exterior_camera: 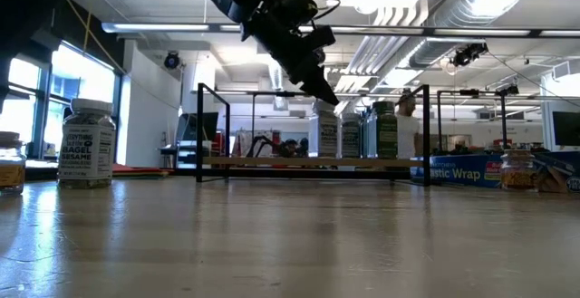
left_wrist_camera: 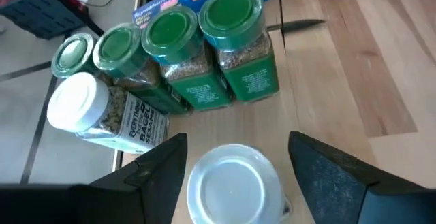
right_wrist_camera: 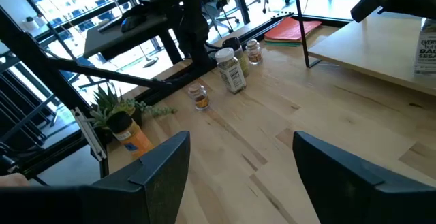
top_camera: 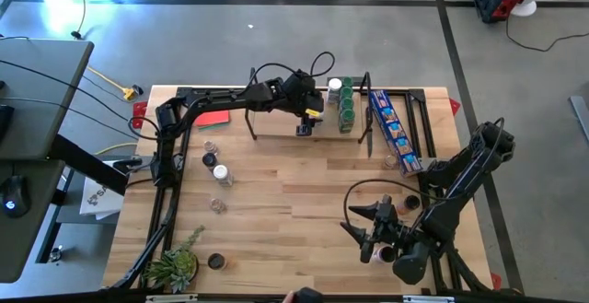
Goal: Shelf spices
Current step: Put the bottom left white seasoning bottle on the shelf aligned with the other white seasoning bottle
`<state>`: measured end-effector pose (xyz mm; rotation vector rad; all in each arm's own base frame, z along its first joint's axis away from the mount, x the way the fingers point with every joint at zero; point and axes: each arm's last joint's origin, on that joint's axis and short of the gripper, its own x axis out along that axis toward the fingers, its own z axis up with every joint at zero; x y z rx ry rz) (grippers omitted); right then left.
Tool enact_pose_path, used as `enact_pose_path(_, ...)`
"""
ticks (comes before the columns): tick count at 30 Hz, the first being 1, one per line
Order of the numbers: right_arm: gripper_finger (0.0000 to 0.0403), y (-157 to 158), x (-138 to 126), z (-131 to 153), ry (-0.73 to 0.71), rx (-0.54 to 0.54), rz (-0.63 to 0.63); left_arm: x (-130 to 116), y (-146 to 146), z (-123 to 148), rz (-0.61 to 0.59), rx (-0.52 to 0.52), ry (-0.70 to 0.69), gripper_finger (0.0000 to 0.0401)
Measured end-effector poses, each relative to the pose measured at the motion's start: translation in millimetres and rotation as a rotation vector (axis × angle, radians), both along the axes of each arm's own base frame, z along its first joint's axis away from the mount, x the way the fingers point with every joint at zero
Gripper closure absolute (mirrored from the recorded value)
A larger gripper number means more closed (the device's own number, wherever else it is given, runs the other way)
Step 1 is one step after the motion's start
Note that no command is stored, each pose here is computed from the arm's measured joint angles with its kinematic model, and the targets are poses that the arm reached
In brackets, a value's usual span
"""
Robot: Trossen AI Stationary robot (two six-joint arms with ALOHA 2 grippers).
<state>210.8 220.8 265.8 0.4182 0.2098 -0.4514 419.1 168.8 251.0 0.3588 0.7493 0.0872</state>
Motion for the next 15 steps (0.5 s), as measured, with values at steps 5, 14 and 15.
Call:
enact_pose_path(5,0.0148,0,0,0,0.000,0.001,0.000,3,1,6,0.005,0.024,-0.046,0.0143)
enact_pose_path(14,0.0148,0,0,0,0.003,0.003,0.004,-22,-19,51,0.086,0.045,0.068,0.0151)
enact_pose_path(15,0.0148,0,0,0,0.004,0.003,0.005,-26,-24,51,0.080,0.026,0.106,0.0156)
